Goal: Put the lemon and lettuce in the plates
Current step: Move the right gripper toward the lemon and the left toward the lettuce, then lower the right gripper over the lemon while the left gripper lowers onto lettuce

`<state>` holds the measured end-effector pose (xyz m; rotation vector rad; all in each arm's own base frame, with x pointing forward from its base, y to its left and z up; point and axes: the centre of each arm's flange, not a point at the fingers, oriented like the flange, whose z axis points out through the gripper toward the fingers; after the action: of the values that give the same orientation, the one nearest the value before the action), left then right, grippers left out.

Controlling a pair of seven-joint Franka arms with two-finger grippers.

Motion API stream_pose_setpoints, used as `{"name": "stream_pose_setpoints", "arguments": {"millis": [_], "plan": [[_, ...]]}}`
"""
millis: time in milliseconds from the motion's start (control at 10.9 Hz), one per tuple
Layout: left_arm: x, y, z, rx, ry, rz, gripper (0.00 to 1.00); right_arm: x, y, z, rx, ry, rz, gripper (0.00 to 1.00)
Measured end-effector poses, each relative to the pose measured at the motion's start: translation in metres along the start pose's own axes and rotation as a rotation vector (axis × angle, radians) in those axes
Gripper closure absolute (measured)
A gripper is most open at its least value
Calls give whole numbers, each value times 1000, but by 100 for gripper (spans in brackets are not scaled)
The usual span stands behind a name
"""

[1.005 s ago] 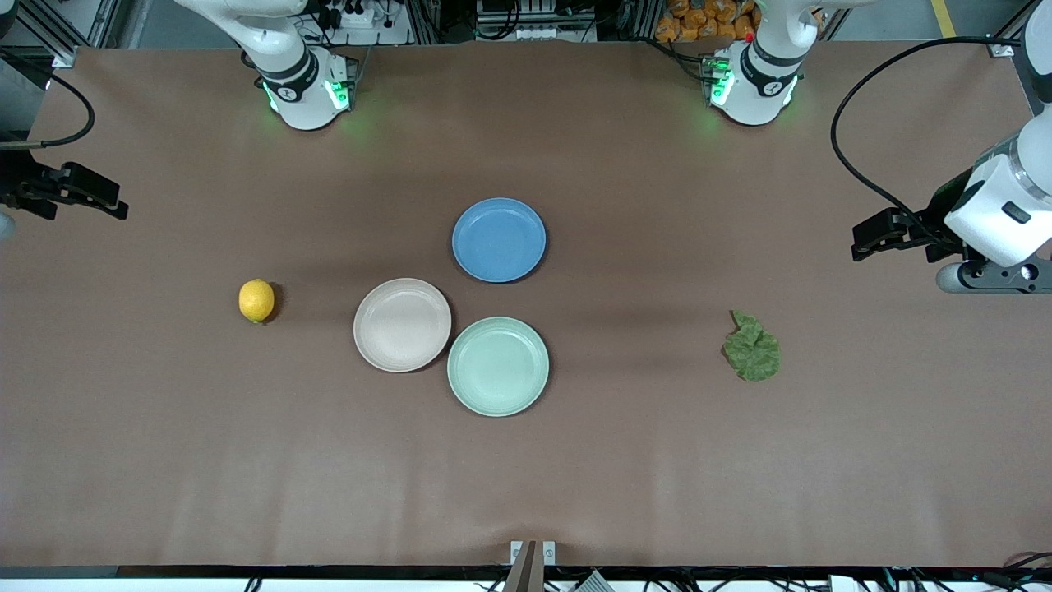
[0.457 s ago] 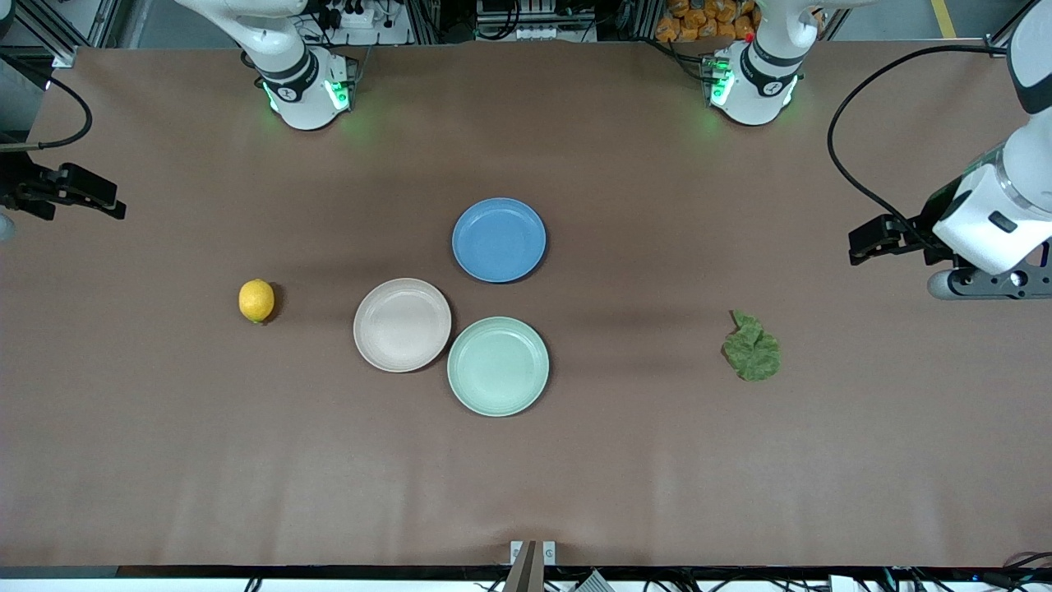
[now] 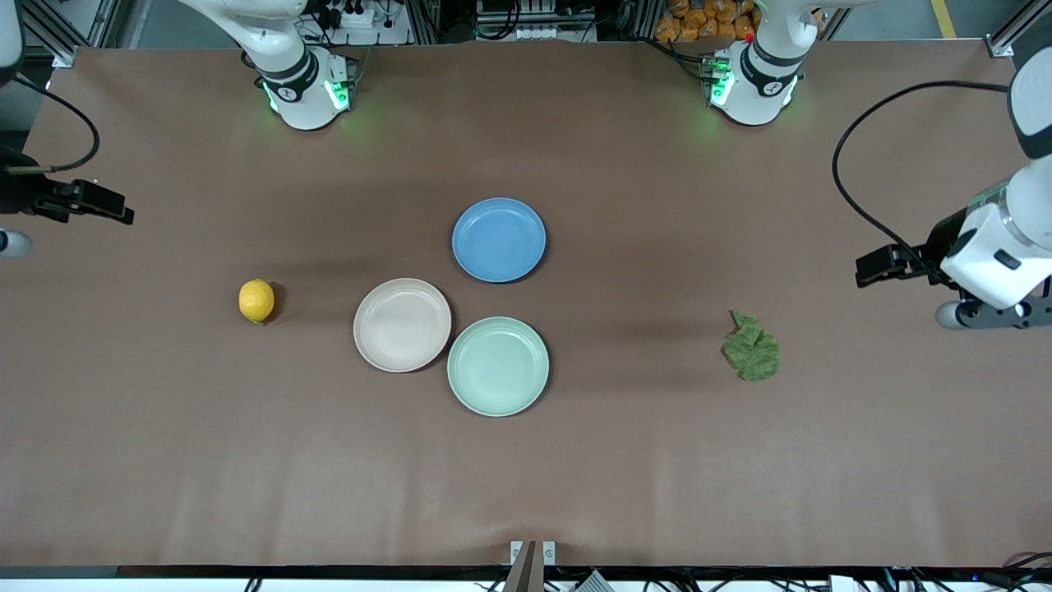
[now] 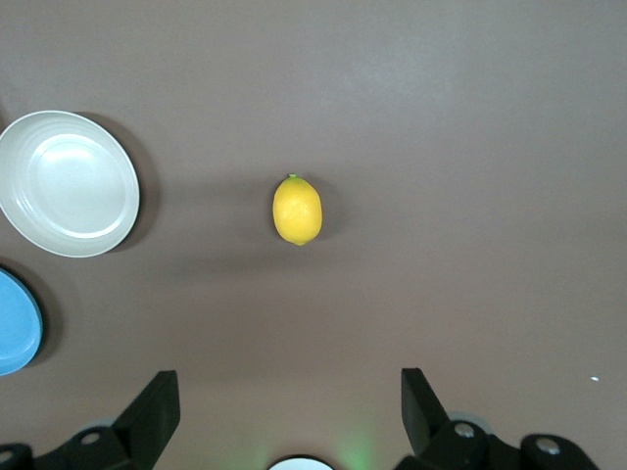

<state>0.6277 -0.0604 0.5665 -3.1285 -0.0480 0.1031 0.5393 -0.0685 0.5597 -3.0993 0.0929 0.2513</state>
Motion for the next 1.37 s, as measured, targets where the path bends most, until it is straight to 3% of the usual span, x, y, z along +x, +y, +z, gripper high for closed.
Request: {"name": "stream_pose_setpoints", "arguments": {"millis": [274,457,640,822,1096,1371], "plan": [[22,1,44,-3,-4,-2,0,7,3,38,25,-3,10,0],[37,2,92,-2,-38,-3,0,10,2,60,27,5,11,0],[47,-1,134,0,-77,-8,0,9,-1,82,29,-20,6,0],[53,-3,179,-5,-63,-13,0,8,-5,96,29,-36,1,0],[47,-5,242,-11,-29,-14,0,11,-15,127,25,-10,-16,0],[34,-4,289,-20,20,-12,0,13,-29,161,22,-35,-41,0]]}}
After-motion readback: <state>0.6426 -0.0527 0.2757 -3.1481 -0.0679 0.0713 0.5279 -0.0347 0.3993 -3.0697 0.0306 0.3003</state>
